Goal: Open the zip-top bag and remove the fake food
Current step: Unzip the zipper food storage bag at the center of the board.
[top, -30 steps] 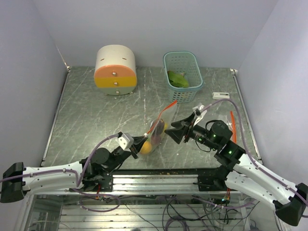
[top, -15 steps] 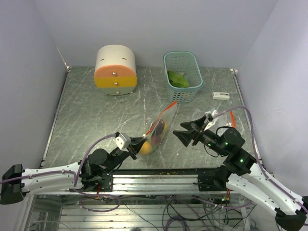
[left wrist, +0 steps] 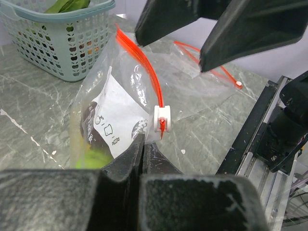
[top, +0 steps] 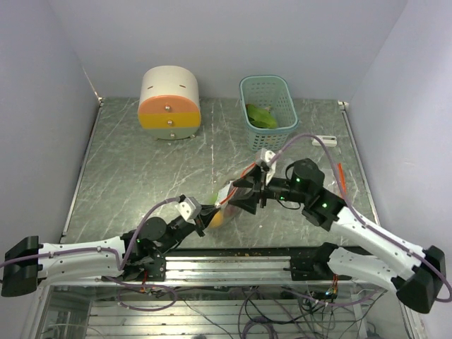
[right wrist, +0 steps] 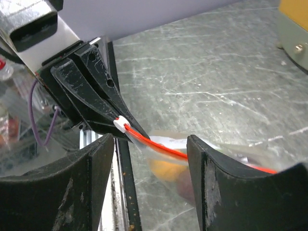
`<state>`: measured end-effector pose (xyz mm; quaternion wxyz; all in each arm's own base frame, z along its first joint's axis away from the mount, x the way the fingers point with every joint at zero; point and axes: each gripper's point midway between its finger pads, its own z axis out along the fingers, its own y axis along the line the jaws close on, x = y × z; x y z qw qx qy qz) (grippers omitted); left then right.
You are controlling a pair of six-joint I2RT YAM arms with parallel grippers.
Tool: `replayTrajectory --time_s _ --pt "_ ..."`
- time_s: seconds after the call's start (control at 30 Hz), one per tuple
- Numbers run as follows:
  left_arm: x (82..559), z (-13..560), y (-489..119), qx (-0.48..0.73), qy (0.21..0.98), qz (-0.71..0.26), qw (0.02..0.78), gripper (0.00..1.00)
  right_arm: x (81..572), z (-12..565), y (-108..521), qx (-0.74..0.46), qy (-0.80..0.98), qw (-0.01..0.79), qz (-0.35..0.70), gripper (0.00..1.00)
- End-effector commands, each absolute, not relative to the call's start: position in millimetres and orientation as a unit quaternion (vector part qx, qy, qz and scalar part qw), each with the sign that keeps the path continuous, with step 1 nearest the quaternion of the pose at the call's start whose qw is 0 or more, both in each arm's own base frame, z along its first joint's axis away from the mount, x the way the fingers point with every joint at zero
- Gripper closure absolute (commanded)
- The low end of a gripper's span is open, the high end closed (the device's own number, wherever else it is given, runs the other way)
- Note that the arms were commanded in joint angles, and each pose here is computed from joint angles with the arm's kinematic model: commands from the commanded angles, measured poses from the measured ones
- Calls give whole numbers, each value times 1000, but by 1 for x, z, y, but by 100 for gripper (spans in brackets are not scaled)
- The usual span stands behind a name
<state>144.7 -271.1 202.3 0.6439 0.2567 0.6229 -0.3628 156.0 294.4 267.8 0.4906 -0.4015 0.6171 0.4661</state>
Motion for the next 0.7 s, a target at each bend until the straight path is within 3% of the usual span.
replayTrajectory --time_s 0.0,0.27,0.37,0.53,0.67 --pt "143 223 -271 250 604 -380 654 93 147 276 313 -500 540 484 474 36" --pt "141 226 -260 247 601 -380 658 93 142 256 330 -575 512 416 485 33" --pt "140 223 -260 247 604 -381 655 93 144 256 336 -580 506 410 489 37" --pt "140 224 -259 244 604 -383 655 93 140 250 337 -592 505 387 495 56" --pt "139 230 -255 242 599 -386 659 93 145 246 335 -584 519 394 484 88"
